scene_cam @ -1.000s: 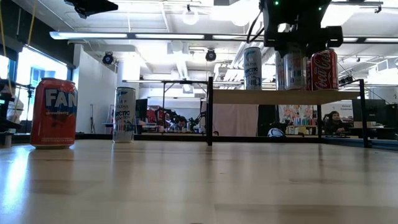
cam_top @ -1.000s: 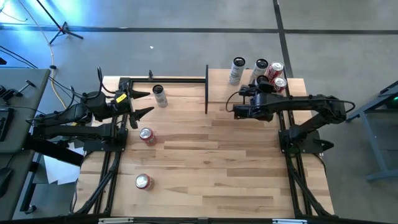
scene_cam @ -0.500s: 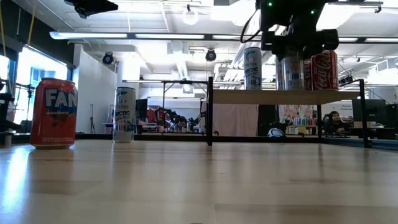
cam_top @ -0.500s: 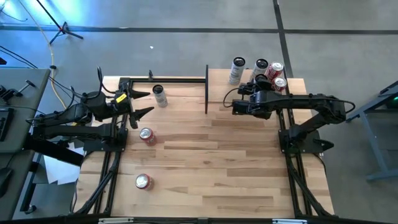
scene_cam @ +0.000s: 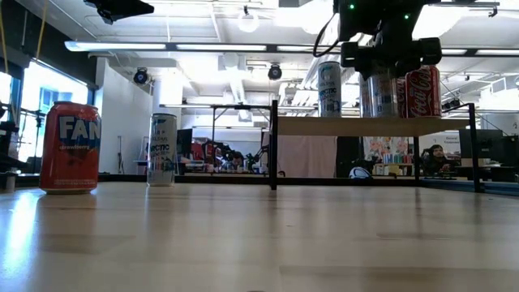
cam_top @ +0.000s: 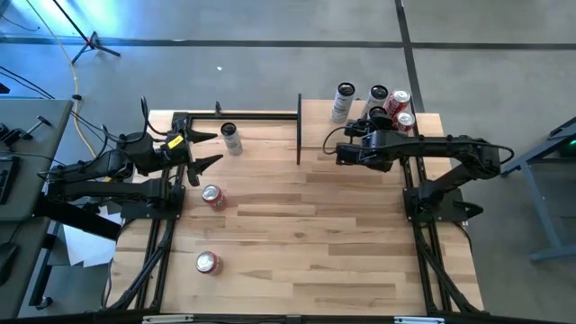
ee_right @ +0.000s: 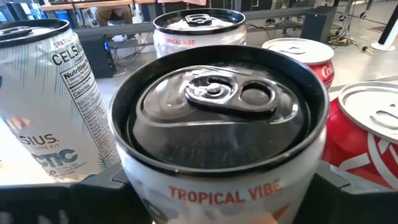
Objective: Place canned beverage on shelf
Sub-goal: Put the white soda can on the shelf aligned with the other white soda can
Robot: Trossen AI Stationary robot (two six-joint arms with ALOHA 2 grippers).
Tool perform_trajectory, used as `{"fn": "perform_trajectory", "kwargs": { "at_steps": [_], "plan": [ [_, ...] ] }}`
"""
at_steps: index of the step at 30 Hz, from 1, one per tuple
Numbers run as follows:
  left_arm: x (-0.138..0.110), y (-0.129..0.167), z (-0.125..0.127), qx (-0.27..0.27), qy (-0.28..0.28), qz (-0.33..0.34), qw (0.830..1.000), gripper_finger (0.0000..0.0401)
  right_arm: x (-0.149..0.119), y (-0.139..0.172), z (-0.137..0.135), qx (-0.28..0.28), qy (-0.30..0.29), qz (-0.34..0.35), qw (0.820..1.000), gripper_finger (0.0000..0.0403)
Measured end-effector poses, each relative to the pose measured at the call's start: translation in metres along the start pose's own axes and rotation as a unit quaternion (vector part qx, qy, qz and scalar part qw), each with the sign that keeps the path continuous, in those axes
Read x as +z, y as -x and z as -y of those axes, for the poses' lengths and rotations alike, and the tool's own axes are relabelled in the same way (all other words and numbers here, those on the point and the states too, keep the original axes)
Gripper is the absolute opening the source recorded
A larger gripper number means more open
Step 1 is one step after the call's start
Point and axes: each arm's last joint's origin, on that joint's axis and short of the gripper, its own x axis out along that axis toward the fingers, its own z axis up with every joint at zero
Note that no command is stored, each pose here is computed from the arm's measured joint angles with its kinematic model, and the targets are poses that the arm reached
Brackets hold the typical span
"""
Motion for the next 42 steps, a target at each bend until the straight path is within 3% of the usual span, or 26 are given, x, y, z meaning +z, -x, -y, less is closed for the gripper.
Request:
{"fn": "perform_trajectory", "kwargs": {
  "at_steps": [18,29,42],
  "plan": [
    [0.0,0.0001,0.0,0.0,0.0,0.0,1.0,0.028,0.0013,-0.0045,-0.0014,-0.006,-0.013,0.002,1.0,0.0258],
    [0.0,0.0,0.0,0.0,0.0,0.0,1.0,0.028,0.0016,-0.0045,-0.0016,-0.005,-0.014,0.006,1.0,0.0313],
    [0.0,0.0,0.0,0.0,0.0,0.0,1.0,0.028,-0.0004,0.0004,-0.002,0.005,-0.011,-0.003,1.0,0.0336]
  ]
}}
